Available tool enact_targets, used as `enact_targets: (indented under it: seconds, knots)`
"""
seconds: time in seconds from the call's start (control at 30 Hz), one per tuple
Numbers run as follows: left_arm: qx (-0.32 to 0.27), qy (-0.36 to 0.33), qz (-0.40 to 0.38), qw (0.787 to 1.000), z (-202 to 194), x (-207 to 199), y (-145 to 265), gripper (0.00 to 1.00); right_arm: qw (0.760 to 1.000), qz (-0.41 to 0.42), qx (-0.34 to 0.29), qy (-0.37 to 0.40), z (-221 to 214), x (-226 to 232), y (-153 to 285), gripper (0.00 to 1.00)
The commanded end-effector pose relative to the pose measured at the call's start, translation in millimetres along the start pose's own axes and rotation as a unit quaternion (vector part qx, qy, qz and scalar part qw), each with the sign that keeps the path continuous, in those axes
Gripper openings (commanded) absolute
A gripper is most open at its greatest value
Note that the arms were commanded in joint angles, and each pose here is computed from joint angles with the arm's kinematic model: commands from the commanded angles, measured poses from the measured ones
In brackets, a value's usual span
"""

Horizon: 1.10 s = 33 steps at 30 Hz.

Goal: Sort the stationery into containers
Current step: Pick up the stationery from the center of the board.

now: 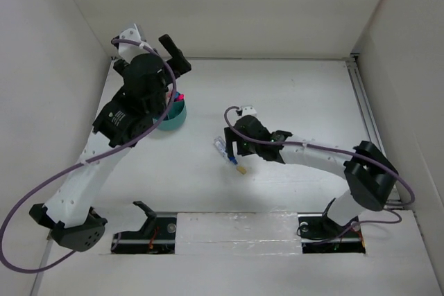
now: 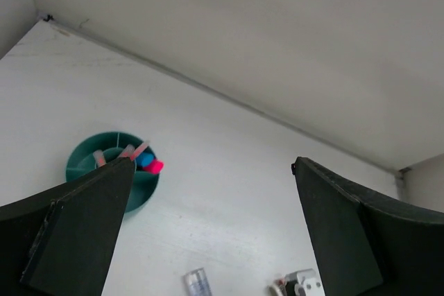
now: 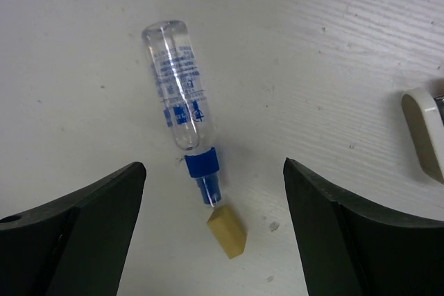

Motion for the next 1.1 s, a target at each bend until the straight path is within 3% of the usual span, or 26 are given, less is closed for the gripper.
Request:
enact_targets:
  seconds: [0.0, 0.13, 0.23, 0.37, 0.5, 0.7, 0.97, 1.03, 1.07]
  knots:
    - [0.066, -0.035, 0.037, 0.997, -29.1, 17.4, 3.3, 1.0, 1.0, 0.016, 0.003, 0.001, 8.4, 10.1, -8.2, 0.86]
    - [0.137, -0.068, 0.009, 0.988, -75.4, 35.2, 9.8, 1.0, 1.0, 0.017, 0.021, 0.007, -5.1, 18.9, -23.2, 0.81]
    - [0.159, -0.093, 0.022, 0.983, -92.5, 50.2, 11.3, 1.0, 0.999, 0.024, 0.036, 0.01, -15.2, 22.2, -34.5, 0.8]
    - [0.148, -0.12, 0.051, 0.98, -93.4, 75.5, 17.8, 1.0, 0.998, 0.031, 0.055, 0.029, -23.7, 29.9, -47.9, 0.71]
    - [0.123, -0.104, 0.044, 0.986, -90.4, 91.1, 24.5, 1.0, 0.997, 0.024, 0.06, 0.039, -25.5, 37.5, -55.9, 0.68]
    - [0.112, -0.085, 0.044, 0.989, -85.1, 101.9, 24.5, 1.0, 0.994, -0.027, 0.091, 0.057, -42.7, 32.4, -61.7, 0.46]
    - [0.115, -0.089, 0.048, 0.988, -88.7, 105.0, 23.9, 1.0, 0.987, -0.072, 0.123, 0.069, -62.8, 22.7, -59.8, 0.46]
    - [0.117, -0.092, 0.051, 0.988, -91.6, 107.2, 23.6, 1.0, 0.986, -0.083, 0.124, 0.073, -67.0, 21.9, -60.2, 0.29]
    - [0.117, -0.092, 0.051, 0.988, -91.6, 107.2, 23.6, 1.0, 0.986, -0.083, 0.124, 0.073, -67.0, 21.9, -60.2, 0.16]
Point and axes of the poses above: each gripper's point midway between its finger pads, its own y axis back along the fingers, its own x axis along the line the jaws close on, z = x × y, the point moved 3 cm from there along y, back along the fingers, and after that the axes turned 10 degrees about y, right-handed, at the moved point
